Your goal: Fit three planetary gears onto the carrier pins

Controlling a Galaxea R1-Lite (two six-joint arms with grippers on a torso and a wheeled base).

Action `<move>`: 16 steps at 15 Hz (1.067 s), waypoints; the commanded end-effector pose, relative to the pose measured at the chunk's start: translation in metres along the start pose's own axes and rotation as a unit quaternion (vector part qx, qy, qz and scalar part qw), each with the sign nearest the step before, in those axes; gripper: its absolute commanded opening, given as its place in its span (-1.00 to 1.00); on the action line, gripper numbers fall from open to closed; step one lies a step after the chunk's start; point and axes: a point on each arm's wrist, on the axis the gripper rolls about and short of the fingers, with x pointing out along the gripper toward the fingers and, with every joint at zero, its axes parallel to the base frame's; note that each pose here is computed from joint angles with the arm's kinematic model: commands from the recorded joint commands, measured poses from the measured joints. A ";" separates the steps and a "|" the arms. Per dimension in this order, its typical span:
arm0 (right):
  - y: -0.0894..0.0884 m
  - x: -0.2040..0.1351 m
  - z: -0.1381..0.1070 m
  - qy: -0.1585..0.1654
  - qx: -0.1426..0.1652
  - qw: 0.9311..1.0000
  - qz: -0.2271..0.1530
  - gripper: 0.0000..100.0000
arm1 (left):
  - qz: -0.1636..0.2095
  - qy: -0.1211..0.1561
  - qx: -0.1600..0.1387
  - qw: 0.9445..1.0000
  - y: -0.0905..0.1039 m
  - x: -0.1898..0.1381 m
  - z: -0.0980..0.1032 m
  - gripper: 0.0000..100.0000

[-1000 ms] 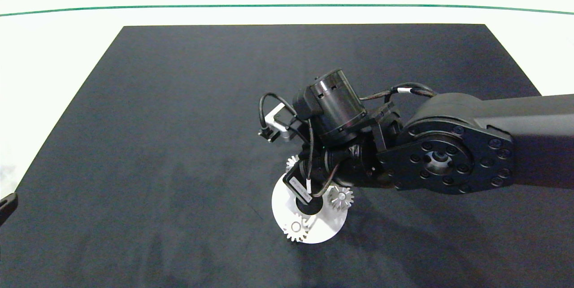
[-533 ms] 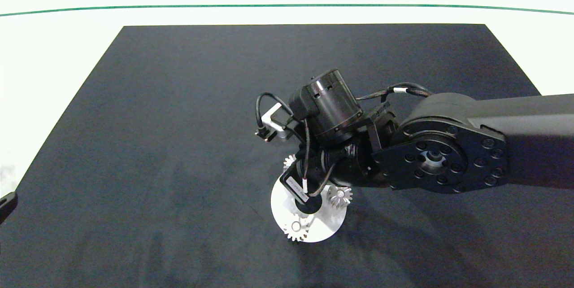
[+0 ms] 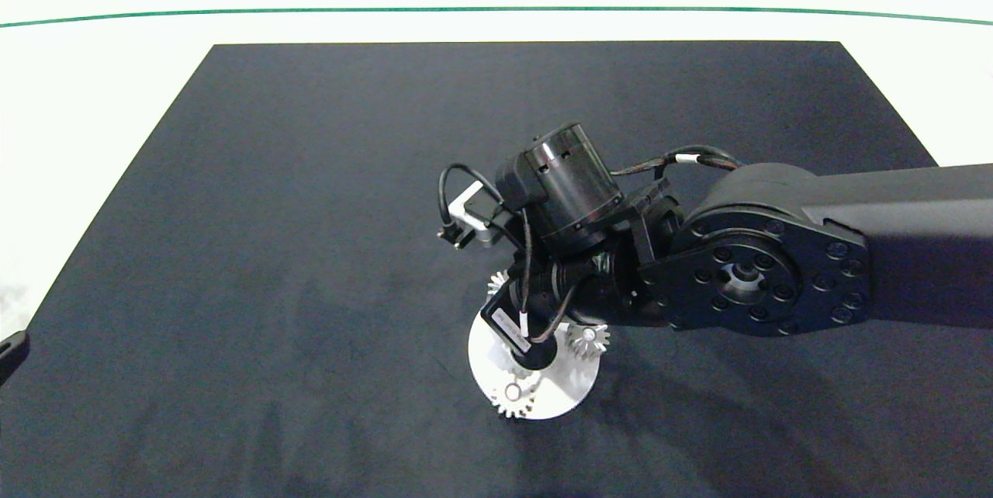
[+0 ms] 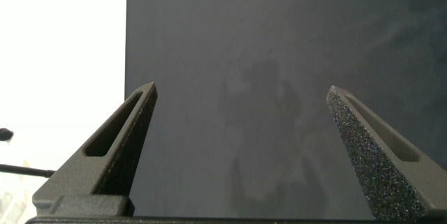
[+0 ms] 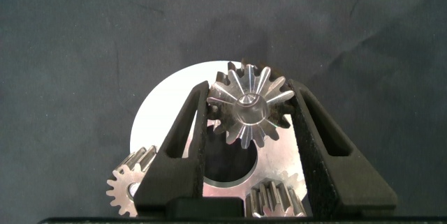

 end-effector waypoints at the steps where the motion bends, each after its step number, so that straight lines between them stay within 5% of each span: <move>1: 0.000 0.000 -0.001 0.001 -0.002 1.000 0.000 -0.86 | 0.001 0.001 0.001 1.000 0.000 0.000 0.000 1.00; 6: 0.001 0.000 -0.001 0.003 -0.002 1.000 0.000 -0.86 | 0.002 -0.002 0.000 1.000 0.001 0.000 0.002 1.00; 7: 0.001 0.000 -0.001 0.002 -0.002 1.000 0.000 1.00 | 0.002 -0.003 -0.001 1.000 0.001 0.000 0.002 1.00; 16: -0.004 -0.003 0.004 -0.008 0.003 1.000 -0.005 1.00 | 0.003 -0.003 -0.001 1.000 0.001 0.000 0.002 1.00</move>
